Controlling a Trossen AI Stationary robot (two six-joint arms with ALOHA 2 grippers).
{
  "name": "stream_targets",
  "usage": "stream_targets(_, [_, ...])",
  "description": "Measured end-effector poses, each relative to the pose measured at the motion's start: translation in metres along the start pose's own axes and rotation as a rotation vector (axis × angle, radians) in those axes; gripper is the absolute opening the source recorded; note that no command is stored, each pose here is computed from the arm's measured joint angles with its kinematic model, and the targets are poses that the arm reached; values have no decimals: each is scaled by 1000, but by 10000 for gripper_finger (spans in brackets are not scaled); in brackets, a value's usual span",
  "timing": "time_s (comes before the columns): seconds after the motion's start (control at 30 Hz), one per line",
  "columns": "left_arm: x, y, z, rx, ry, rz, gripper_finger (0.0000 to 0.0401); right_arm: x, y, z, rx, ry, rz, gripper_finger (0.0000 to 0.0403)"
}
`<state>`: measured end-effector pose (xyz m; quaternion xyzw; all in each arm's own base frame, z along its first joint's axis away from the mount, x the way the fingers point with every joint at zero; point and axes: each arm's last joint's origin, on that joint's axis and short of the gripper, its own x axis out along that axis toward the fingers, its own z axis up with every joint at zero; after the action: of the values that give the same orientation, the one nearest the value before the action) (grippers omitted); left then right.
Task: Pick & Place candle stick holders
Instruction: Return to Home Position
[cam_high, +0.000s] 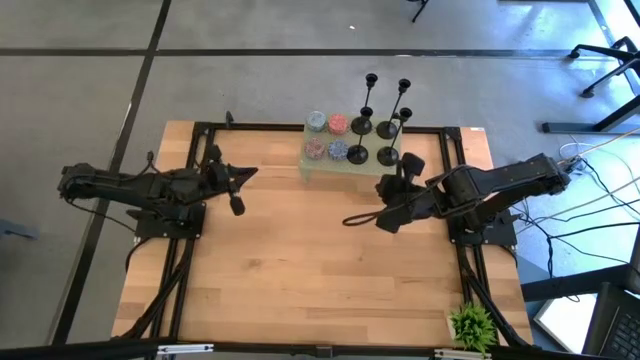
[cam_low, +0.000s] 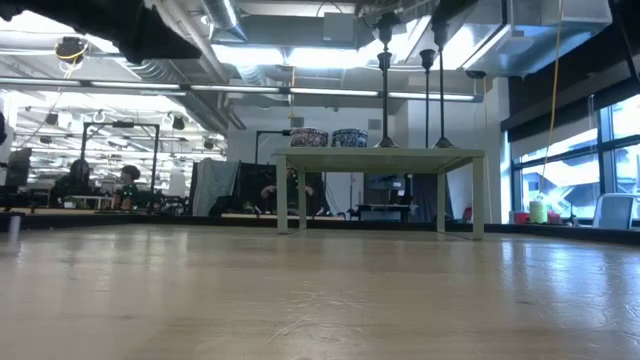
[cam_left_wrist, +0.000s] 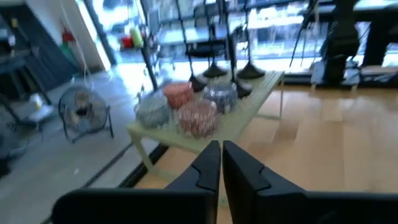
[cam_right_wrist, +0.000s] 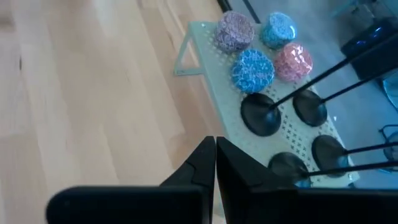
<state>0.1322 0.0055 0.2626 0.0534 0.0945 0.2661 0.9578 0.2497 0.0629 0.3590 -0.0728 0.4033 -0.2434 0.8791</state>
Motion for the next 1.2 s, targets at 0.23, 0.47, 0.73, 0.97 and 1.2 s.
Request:
stream_targets(0.23, [-20, 6, 7, -35, -131, -62, 3, -30, -15, -10, 74, -34, 100, 17])
stream_targets(0.47, [-48, 16, 10, -87, -246, -218, 4, -53, -28, -51, 102, -205, 221, 17])
stream_targets(0.73, [-60, 26, 0, -70, -222, -241, 6, -34, -24, -103, 6, -489, 675, 17])
stream_targets(0.97, [-60, 26, -2, -73, -216, -261, 5, -15, -31, -151, -18, -679, 817, 17])
stream_targets(1.2, [-53, 18, -15, -102, -228, -271, 5, -5, -37, -179, 36, -792, 858, 17])
